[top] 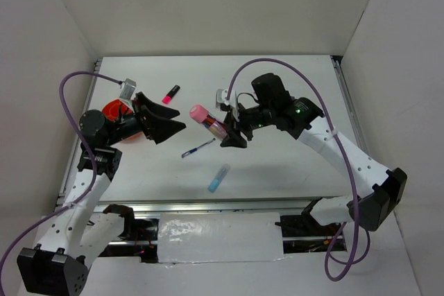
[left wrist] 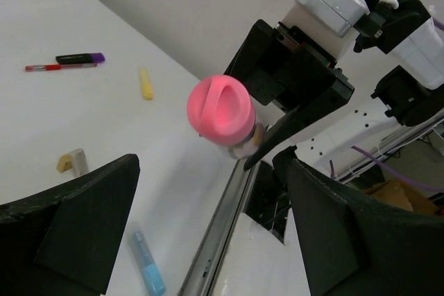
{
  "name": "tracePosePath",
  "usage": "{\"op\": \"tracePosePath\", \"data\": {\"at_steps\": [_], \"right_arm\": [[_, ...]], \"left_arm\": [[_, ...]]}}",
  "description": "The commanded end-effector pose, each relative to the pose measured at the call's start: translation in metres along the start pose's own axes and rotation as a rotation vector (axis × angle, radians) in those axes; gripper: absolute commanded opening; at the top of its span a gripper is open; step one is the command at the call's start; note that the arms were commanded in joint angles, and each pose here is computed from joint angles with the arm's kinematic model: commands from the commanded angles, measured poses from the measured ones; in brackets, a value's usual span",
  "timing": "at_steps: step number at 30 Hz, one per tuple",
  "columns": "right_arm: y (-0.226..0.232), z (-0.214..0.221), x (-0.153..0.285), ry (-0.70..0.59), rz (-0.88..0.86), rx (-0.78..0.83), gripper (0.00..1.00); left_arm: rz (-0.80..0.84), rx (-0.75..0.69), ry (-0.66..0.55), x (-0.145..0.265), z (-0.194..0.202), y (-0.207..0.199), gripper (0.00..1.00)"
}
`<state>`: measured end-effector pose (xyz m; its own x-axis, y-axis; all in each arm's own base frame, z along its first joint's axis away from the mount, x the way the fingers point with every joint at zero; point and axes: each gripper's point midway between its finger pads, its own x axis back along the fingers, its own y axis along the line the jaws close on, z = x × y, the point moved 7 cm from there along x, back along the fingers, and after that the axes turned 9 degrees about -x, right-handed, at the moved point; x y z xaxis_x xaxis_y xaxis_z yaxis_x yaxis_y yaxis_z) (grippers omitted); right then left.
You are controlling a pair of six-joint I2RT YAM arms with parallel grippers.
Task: Sort the stationery into containers
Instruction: Place the stationery in the storage box.
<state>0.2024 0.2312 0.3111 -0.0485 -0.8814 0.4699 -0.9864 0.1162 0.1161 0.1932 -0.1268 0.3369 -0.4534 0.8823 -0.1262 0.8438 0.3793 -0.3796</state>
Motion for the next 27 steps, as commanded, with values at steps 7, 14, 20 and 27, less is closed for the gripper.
{"op": "tracePosePath", "data": {"at_steps": [7,14,20,27], "right_arm": [[0.009,-0.046,-0.004,-0.121,-0.057,0.024,0.0],[0.012,-0.056,-0.013,-0.138,-0.089,-0.013,0.0],[0.012,-0.061,-0.026,-0.153,-0.115,-0.076,0.0],[0.009,-0.071,-0.033,-0.186,-0.138,-0.169,0.0]], "left_arm": [[0.026,0.077,-0.137,-0.014,-0.015,-0.001,0.99],[0.011,0.112,-0.188,-0.017,-0.023,0.001,0.99],[0.015,0.105,-0.218,-0.019,-0.033,-0.001,0.95],[0.004,0.125,-0.225,-0.018,-0.034,-0.002,0.8]]}}
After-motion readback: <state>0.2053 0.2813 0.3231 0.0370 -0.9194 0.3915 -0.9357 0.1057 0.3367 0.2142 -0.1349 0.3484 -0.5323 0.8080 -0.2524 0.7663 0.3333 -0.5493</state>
